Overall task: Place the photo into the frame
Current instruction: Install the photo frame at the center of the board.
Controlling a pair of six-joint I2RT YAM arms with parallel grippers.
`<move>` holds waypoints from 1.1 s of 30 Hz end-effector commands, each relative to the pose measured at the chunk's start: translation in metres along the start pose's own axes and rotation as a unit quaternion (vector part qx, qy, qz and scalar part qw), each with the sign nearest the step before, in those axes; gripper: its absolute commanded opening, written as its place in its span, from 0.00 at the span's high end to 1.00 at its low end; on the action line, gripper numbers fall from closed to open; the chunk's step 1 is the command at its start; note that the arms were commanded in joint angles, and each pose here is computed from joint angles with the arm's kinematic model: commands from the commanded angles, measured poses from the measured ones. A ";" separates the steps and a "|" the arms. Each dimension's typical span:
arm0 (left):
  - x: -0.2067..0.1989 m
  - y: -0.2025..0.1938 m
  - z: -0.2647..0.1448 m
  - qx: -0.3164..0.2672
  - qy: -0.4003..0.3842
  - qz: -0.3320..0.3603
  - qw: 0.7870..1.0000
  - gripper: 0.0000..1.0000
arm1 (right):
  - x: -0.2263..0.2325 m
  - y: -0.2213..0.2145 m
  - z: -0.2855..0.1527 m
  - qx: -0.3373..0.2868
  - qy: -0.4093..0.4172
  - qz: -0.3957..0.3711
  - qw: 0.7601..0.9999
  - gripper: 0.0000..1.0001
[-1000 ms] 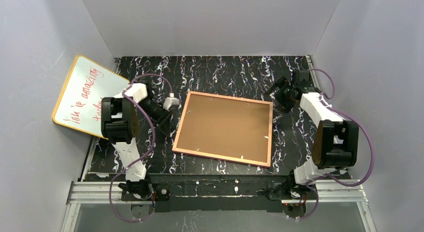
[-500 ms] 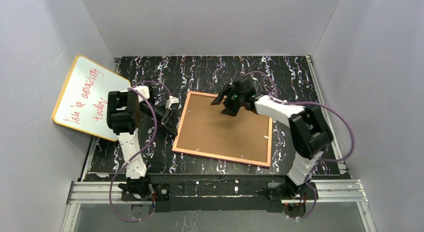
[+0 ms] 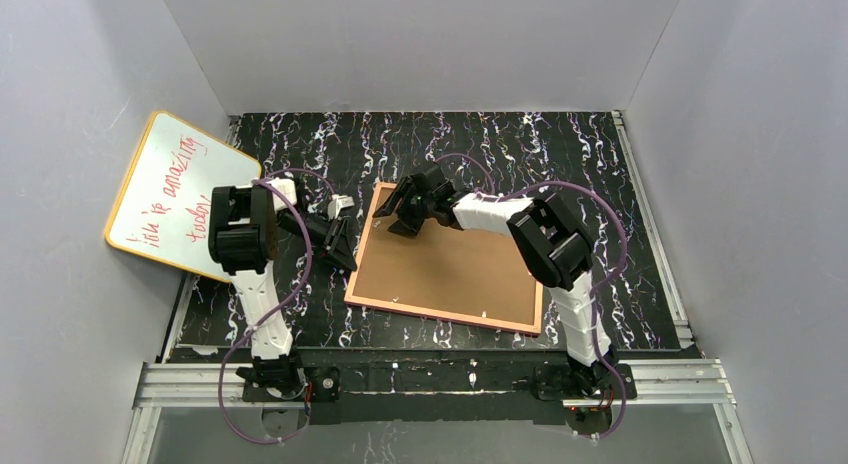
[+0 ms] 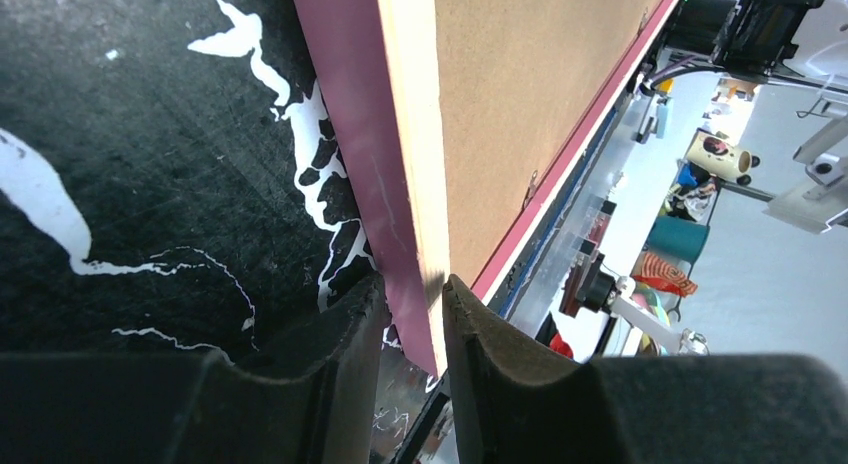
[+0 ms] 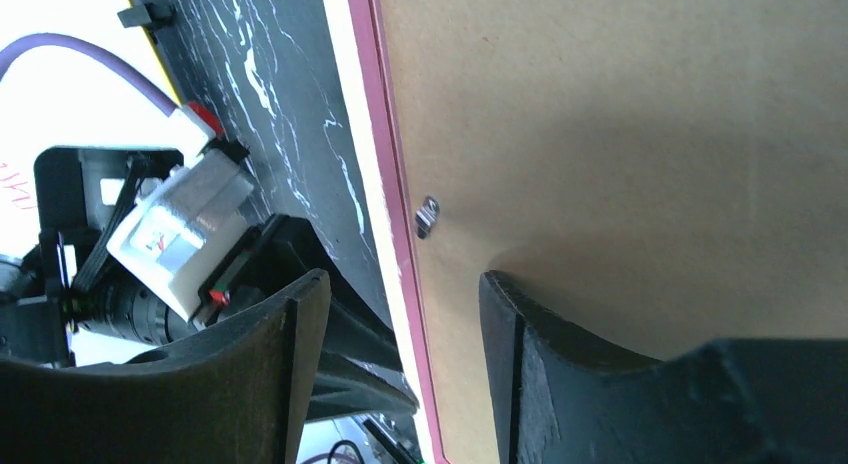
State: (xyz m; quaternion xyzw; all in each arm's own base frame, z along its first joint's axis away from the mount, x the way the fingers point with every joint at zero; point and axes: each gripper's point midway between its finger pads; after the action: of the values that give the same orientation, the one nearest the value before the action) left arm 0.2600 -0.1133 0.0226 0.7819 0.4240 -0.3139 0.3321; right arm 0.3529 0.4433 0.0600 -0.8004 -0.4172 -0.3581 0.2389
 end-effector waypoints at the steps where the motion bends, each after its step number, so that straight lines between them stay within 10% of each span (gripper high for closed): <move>1: 0.034 0.001 -0.001 0.008 0.092 0.045 0.995 0.72 | 0.023 0.002 0.012 0.002 0.033 0.013 0.999 0.36; 33: 0.040 -0.003 0.001 0.015 0.119 0.058 0.991 0.73 | 0.016 -0.017 0.024 0.016 0.019 0.042 0.999 0.36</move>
State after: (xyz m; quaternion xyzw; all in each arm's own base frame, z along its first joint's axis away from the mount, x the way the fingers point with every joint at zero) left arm 0.2607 -0.1138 0.0210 0.7889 0.4441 -0.2803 0.3192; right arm 0.3554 0.4740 0.0602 -0.7994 -0.3893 -0.3608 0.2813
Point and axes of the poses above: each gripper's point midway between its finger pads, its own z axis out along the fingers, its own x axis along the line the jaws close on, y = z × x, and after that the axes turned 14 degrees about z, right-handed
